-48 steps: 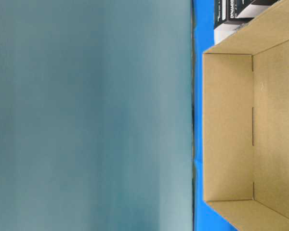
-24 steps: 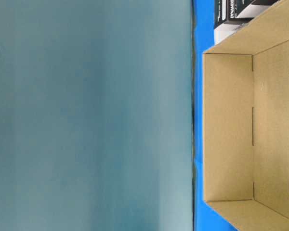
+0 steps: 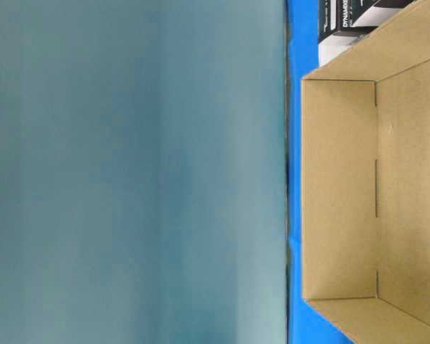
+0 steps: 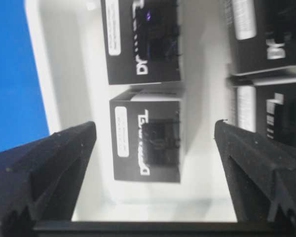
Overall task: Pick the box from inside the cardboard box.
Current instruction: 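Open the right gripper to release the box and hold position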
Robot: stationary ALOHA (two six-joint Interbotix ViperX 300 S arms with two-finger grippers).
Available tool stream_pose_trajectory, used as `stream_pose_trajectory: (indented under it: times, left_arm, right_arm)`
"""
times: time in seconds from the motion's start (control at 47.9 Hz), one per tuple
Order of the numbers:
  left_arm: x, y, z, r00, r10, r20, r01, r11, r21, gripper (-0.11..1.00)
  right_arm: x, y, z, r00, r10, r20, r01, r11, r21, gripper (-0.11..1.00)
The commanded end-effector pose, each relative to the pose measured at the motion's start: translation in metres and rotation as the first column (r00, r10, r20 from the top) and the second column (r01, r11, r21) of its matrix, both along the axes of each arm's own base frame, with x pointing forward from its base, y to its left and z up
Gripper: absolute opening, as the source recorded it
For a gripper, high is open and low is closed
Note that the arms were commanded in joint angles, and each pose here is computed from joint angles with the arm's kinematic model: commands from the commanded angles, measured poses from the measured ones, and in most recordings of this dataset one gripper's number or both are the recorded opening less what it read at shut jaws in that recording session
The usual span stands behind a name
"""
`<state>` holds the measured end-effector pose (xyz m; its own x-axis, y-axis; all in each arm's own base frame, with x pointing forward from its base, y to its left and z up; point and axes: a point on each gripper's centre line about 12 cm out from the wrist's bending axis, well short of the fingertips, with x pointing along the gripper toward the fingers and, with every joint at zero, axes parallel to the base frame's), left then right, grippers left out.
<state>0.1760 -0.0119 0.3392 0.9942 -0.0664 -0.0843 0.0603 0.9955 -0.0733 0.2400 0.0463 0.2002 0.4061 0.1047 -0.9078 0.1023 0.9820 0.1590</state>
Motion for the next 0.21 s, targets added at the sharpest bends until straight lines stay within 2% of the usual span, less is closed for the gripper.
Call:
stream_pose_trajectory:
  times: [0.0, 0.188]
  left_arm:
    - [0.001, -0.001, 0.01, 1.0, -0.003, 0.023, 0.003, 1.0, 0.001, -0.07]
    - [0.002, -0.001, 0.008, 1.0, -0.003, 0.014, 0.003, 1.0, 0.004, -0.07]
  right_arm:
    - [-0.002, -0.005, 0.022, 0.997, -0.019, 0.07, 0.018, 1.0, 0.011, 0.96]
    - [-0.018, -0.02, 0.044, 0.978, -0.077, 0.192, 0.072, 0.997, 0.032, 0.96]
